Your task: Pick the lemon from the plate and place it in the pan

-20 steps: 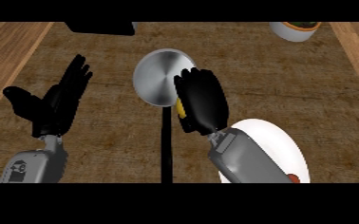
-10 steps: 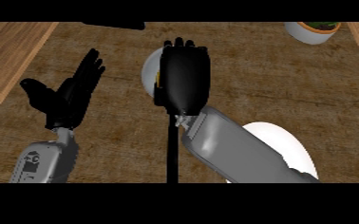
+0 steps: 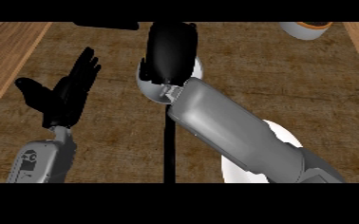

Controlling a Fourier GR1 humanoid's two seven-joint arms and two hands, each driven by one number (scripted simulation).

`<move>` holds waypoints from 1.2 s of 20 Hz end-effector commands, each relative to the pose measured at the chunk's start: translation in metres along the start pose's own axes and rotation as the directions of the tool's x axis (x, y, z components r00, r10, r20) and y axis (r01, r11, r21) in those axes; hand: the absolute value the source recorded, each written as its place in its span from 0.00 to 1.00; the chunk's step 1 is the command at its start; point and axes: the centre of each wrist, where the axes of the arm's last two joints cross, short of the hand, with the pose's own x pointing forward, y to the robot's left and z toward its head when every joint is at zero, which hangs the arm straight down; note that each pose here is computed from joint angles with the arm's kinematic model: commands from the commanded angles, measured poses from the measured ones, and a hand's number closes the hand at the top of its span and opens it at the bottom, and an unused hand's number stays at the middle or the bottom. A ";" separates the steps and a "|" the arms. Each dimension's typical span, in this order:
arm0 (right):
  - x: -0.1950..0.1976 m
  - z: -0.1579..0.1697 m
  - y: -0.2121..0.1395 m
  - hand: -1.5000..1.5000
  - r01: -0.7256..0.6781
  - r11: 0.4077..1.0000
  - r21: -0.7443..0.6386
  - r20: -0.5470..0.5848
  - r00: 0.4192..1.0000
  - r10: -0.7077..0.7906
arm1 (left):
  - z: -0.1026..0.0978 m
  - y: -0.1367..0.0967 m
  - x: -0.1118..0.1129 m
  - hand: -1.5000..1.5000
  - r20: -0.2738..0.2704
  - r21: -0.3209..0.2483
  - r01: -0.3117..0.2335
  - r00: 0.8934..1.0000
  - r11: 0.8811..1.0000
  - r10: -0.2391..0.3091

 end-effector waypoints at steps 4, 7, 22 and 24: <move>-0.012 -0.024 0.040 1.00 0.107 0.994 0.013 -0.080 0.991 -0.106 | 0.000 0.002 0.001 0.50 0.001 0.026 0.002 1.000 1.000 -0.002; -0.032 -0.011 0.076 1.00 0.143 0.988 0.050 -0.054 0.989 -0.141 | -0.005 0.007 -0.011 0.50 0.002 0.055 -0.005 1.000 0.998 0.005; -0.093 -0.019 0.135 0.00 0.274 0.935 0.226 -0.339 0.922 -0.188 | -0.006 0.002 0.007 0.50 0.016 0.003 0.013 1.000 1.000 -0.013; -0.100 -0.017 0.142 0.00 0.292 0.926 0.240 -0.309 0.927 -0.212 | -0.001 0.000 0.002 0.50 0.037 -0.004 0.012 0.999 1.000 -0.012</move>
